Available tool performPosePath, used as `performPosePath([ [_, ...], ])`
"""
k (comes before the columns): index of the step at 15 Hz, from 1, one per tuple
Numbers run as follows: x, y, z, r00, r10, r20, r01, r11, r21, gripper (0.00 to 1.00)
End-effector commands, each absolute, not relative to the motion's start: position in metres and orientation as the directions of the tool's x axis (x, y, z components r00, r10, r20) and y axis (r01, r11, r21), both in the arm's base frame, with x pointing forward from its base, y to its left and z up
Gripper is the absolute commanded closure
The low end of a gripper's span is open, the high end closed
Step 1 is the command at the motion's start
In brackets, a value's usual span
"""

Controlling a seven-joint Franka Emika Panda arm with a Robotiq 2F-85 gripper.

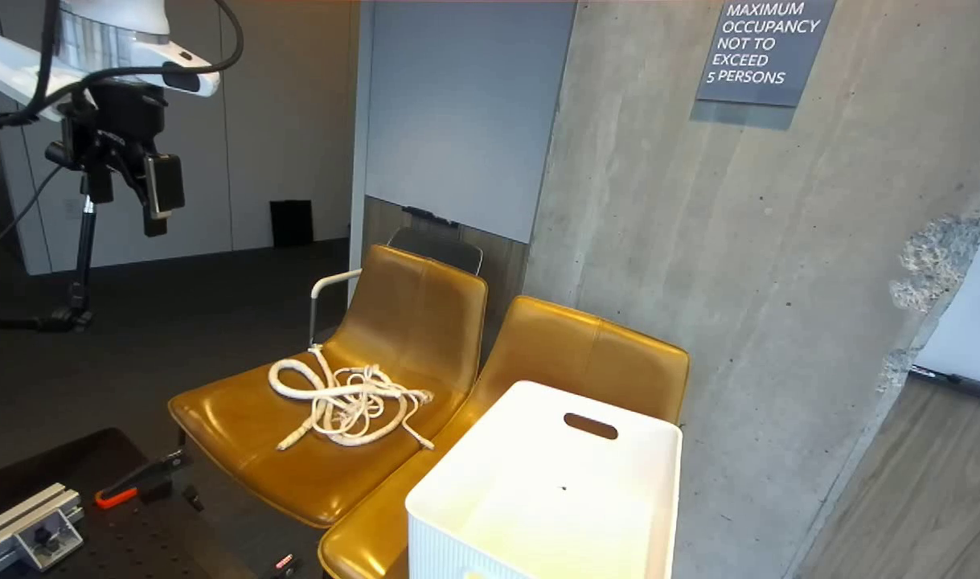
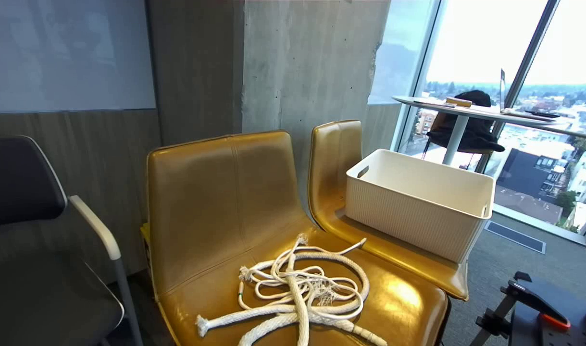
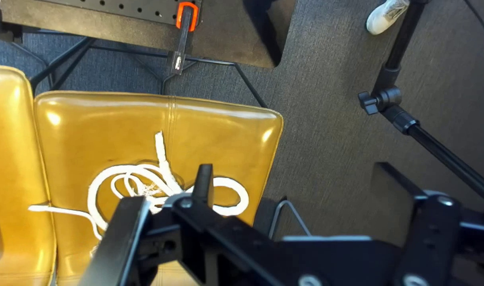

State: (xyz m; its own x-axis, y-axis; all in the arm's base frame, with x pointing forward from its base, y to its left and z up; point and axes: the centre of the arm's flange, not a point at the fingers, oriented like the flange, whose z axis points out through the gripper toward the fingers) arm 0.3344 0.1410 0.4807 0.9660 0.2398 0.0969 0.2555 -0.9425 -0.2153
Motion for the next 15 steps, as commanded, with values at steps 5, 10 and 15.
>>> performPosePath([
  [5, 0.411, 0.163, 0.421, 0.885, 0.425, 0.190, 0.446, -0.891, -0.082, 0.00],
  [10, 0.499, 0.171, 0.375, 0.844, 0.507, 0.175, 0.514, -0.858, 0.005, 0.00],
  [15, 0.592, 0.163, 0.329, 0.830, 0.538, 0.147, 0.537, -0.842, 0.051, 0.00],
])
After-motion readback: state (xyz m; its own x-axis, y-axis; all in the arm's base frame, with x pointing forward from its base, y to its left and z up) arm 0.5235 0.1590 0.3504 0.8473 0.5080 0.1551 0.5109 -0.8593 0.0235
